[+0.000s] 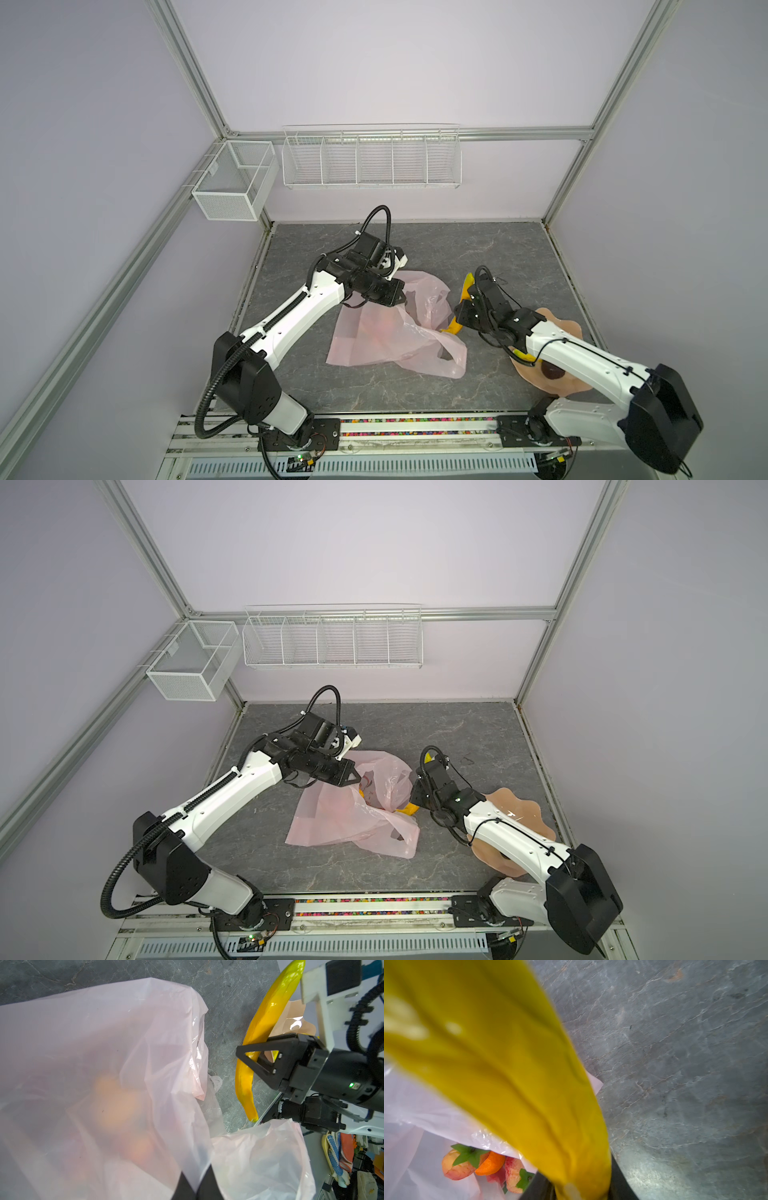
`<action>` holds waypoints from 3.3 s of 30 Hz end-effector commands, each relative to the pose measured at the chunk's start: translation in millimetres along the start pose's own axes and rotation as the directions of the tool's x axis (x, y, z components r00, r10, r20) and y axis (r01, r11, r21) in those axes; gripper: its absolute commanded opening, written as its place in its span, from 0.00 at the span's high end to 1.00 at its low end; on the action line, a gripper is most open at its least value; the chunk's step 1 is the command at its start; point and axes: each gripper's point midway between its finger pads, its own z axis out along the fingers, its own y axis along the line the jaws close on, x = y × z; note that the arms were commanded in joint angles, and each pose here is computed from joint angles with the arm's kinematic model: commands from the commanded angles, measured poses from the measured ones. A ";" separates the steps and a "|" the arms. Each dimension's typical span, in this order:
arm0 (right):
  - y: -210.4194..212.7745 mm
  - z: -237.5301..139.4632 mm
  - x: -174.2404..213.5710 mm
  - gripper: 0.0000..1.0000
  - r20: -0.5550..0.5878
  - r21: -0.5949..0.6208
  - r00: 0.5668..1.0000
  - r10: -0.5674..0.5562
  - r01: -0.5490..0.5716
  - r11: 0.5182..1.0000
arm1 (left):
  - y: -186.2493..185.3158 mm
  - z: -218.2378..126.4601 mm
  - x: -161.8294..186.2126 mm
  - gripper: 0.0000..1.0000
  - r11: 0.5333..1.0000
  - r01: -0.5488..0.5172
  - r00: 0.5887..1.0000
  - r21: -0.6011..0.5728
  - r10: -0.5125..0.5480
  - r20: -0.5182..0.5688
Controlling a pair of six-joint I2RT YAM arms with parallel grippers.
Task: Place the fruits into the plastic bag
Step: 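Lift the yellow banana with the right gripper and carry it toward the bag, then lower the yellow banana into the bag opening held by the left gripper, then open the right gripper inside the bag to release the banana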
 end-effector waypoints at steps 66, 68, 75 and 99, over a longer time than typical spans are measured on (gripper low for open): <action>129.5 45.1 76.3 0.03 -0.412 -0.117 0.900 0.139 -0.204 0.972 | 0.3 -21.0 -52.3 1.00 0.998 0.065 0.988 0.026 -0.068 0.137; 124.9 41.8 77.8 0.02 -0.419 -0.103 0.897 0.139 -0.199 0.975 | 1.3 -20.9 -50.8 1.00 0.997 0.067 0.988 0.025 -0.070 0.135; 115.8 38.8 86.0 0.02 -0.449 -0.073 0.884 0.132 -0.184 0.980 | 2.6 -18.7 -47.2 1.00 0.997 0.075 0.988 0.032 -0.079 0.134; 29.7 -25.4 50.4 0.10 -0.276 0.226 0.955 0.111 -0.048 0.973 | 3.9 -20.7 -35.1 1.00 0.997 0.076 0.988 0.028 -0.080 0.129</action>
